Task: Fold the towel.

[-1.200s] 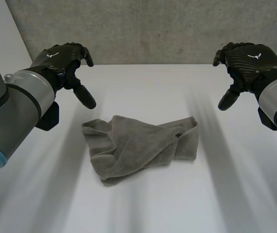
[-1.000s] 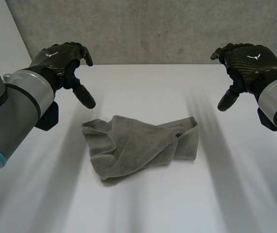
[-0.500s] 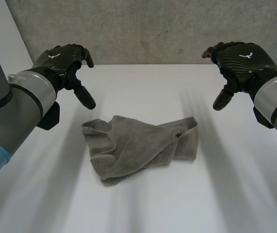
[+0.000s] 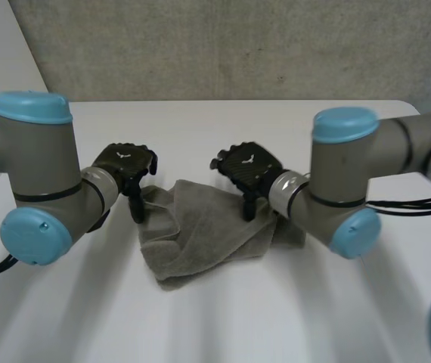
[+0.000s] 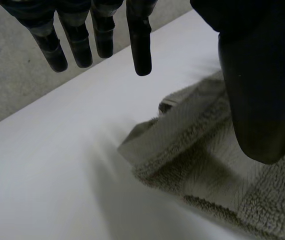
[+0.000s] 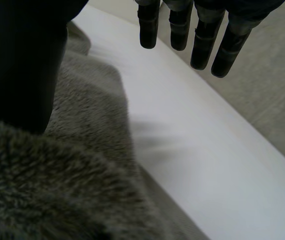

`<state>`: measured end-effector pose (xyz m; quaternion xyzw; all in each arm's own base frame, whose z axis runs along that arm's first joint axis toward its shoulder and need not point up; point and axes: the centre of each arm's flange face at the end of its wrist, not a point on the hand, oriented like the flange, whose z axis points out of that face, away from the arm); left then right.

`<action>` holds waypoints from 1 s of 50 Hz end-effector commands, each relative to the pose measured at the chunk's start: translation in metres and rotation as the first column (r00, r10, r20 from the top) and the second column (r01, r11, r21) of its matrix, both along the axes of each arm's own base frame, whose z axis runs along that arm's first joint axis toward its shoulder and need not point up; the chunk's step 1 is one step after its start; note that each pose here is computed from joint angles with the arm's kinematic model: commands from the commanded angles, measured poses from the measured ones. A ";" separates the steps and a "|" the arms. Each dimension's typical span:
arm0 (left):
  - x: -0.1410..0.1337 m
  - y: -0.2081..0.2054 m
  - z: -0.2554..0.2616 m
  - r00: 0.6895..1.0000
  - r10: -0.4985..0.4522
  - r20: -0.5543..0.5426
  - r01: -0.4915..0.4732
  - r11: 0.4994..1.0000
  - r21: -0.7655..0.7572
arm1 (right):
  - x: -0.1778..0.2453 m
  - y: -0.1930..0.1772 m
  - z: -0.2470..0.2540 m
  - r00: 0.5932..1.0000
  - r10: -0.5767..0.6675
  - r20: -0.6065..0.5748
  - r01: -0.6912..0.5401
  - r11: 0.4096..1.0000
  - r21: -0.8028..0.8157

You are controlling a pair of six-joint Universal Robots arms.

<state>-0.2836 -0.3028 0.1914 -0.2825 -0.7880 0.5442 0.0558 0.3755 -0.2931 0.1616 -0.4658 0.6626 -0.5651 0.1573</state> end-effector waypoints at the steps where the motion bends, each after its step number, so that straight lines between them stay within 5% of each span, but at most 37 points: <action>1: -0.001 -0.002 -0.015 0.999 -0.012 0.032 0.012 1.000 0.006 | 0.014 -0.005 -0.021 1.000 0.020 -0.017 -0.020 0.999 0.028; 14: 0.000 0.000 -0.026 0.985 -0.067 0.158 0.069 0.998 -0.003 | 0.024 0.007 -0.029 0.988 0.154 -0.022 -0.150 0.977 0.151; 27: -0.002 -0.003 -0.020 0.987 -0.063 0.146 0.067 0.997 -0.028 | 0.025 0.007 -0.018 0.985 0.169 -0.017 -0.166 0.978 0.126; 33: -0.007 -0.034 0.017 0.999 -0.013 0.037 0.021 0.975 -0.221 | 0.032 -0.012 0.027 0.992 0.124 0.019 -0.122 0.989 -0.078; 37: -0.013 -0.055 0.055 0.996 0.001 -0.091 -0.035 0.925 -0.378 | 0.026 -0.045 0.110 0.981 -0.049 0.185 0.117 0.921 -0.373; 38: -0.013 -0.064 0.080 0.986 0.003 -0.168 -0.081 0.887 -0.454 | 0.026 -0.045 0.111 0.981 -0.050 0.186 0.118 0.920 -0.374; 40: -0.010 -0.070 0.107 0.969 0.004 -0.248 -0.136 0.844 -0.519 | 0.012 -0.056 0.176 0.913 -0.156 0.377 0.345 0.787 -0.511; 41: -0.004 -0.072 0.134 0.945 0.007 -0.326 -0.201 0.799 -0.567 | 0.012 -0.056 0.176 0.912 -0.156 0.378 0.347 0.786 -0.512; 43: 0.002 -0.072 0.159 0.916 0.002 -0.402 -0.265 0.755 -0.600 | -0.008 -0.052 0.227 0.811 -0.222 0.541 0.532 0.664 -0.525; 47: 0.019 -0.064 0.204 0.817 -0.042 -0.575 -0.403 0.672 -0.622 | -0.028 -0.049 0.242 0.756 -0.292 0.585 0.616 0.620 -0.486; 50: 0.021 -0.062 0.205 0.801 -0.052 -0.597 -0.412 0.676 -0.611 | -0.031 -0.047 0.232 0.781 -0.309 0.543 0.590 0.651 -0.477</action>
